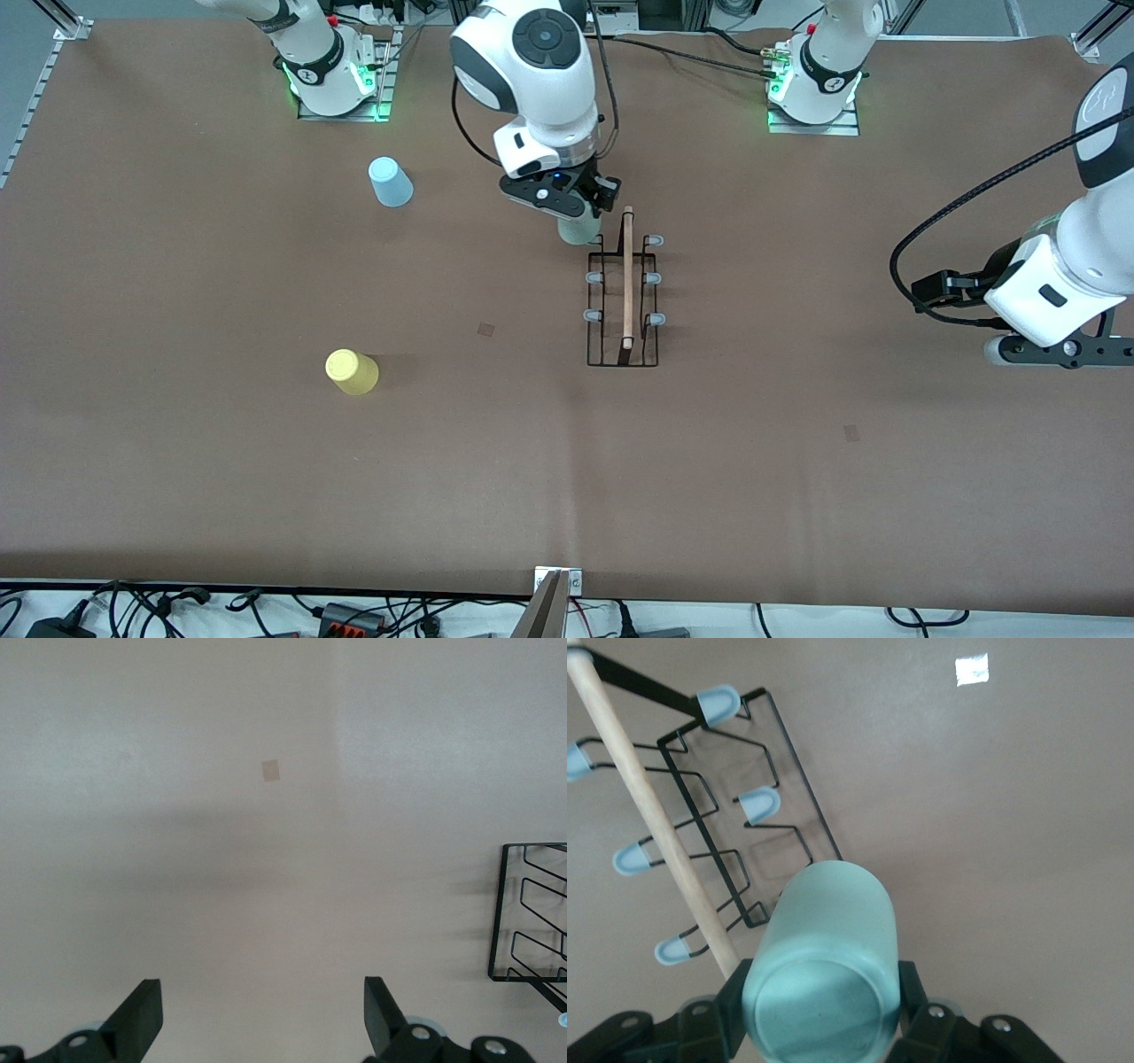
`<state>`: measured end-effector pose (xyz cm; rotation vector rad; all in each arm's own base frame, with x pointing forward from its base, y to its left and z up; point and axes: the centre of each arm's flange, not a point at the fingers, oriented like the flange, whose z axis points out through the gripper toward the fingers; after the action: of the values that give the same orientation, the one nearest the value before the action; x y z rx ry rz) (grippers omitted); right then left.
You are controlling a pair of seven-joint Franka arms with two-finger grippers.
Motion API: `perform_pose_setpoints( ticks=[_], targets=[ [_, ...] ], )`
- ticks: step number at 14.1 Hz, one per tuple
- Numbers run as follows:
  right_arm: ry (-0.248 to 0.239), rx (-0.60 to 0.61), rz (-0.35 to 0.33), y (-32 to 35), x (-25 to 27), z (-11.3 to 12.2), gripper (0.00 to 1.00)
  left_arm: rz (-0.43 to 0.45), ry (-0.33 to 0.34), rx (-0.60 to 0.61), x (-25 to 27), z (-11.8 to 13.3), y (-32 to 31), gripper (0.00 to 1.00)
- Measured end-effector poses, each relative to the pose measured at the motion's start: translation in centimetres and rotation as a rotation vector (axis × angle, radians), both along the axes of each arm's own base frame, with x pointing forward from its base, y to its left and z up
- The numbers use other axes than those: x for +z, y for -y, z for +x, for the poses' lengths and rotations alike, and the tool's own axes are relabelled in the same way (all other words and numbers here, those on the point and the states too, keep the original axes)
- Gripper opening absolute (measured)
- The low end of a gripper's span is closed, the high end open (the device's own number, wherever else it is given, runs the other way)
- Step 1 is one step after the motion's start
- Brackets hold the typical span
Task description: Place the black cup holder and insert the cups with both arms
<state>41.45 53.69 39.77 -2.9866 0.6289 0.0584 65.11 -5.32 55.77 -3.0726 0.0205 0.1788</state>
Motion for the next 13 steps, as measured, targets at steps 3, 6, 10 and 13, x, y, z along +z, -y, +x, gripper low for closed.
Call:
perform_pose_setpoints(
  ticks=[3, 6, 10, 13],
  targets=[
    [0.001, 0.0, 0.009, -0.5, -0.7, -0.1, 0.68, 0.001, -0.005, 0.001, 0.1, -0.1, 0.0, 1.0],
    [-0.006, 0.008, 0.009, -1.0, -1.8, -0.4, 0.68, 0.005, -0.022, 0.001, 0.3, -0.4, 0.0, 1.0],
    [-0.008, 0.024, 0.018, -2.1, -3.4, -1.1, 0.68, -0.001, -0.004, 0.038, 0.3, -1.1, -1.0, 1.0],
    [-0.011, 0.03, 0.01, -2.3, -4.2, -1.2, 0.67, 0.001, 0.023, 0.089, -0.5, -3.5, -2.8, 1.0]
  ],
)
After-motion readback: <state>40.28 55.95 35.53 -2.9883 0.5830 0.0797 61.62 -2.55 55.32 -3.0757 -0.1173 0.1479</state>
